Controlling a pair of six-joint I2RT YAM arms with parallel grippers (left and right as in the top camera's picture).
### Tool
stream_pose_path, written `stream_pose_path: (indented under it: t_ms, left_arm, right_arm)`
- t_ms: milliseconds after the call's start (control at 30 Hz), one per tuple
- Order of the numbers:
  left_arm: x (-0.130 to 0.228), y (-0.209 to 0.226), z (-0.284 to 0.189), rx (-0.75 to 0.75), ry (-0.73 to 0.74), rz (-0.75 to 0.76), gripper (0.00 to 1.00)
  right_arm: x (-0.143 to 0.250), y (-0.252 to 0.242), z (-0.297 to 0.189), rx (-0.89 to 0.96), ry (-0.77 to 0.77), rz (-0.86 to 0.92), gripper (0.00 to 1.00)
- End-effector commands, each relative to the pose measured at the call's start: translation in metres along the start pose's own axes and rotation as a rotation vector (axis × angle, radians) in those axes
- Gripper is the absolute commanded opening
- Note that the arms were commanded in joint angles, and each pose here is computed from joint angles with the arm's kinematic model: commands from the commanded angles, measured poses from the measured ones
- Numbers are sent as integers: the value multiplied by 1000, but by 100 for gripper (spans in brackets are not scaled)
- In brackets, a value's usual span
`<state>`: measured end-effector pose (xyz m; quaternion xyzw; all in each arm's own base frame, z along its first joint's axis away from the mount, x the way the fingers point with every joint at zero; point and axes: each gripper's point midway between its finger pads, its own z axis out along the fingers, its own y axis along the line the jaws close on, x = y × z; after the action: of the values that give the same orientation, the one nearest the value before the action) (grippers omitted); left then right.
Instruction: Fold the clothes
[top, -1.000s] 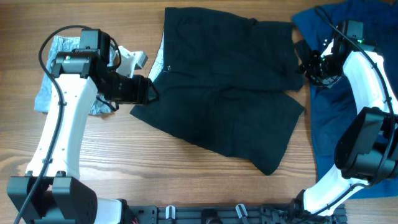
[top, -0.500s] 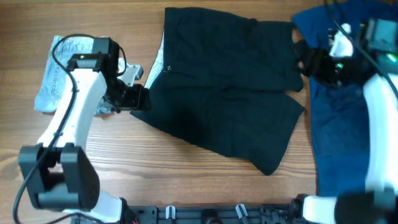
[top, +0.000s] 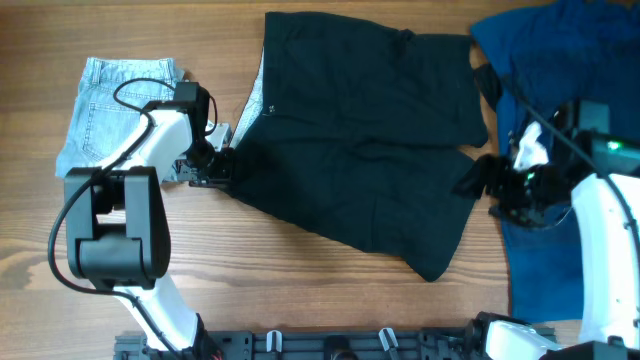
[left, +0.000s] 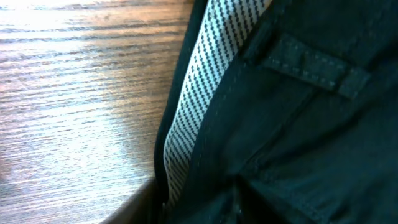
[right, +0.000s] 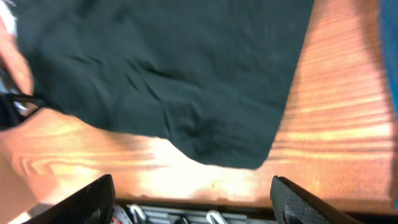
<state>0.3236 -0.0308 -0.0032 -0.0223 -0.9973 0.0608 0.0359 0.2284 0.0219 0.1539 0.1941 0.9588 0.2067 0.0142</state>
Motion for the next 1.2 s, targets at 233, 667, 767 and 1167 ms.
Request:
stream_pose_path:
  t_ms: [233, 667, 767, 1167]
  left_arm:
    - [22, -30, -16, 156, 53, 3, 4]
    - [21, -33, -39, 154, 2, 13, 4]
    - [22, -31, -39, 142, 3, 13, 4]
    - [19, -19, -52, 66, 8, 16, 4]
  right_arm:
    - [57, -37, 91, -32, 198, 247, 80]
    - [91, -54, 134, -57, 254, 418, 31]
    - [85, -70, 136, 27, 209, 404, 4]
    - [8, -81, 71, 263, -42, 343, 5]
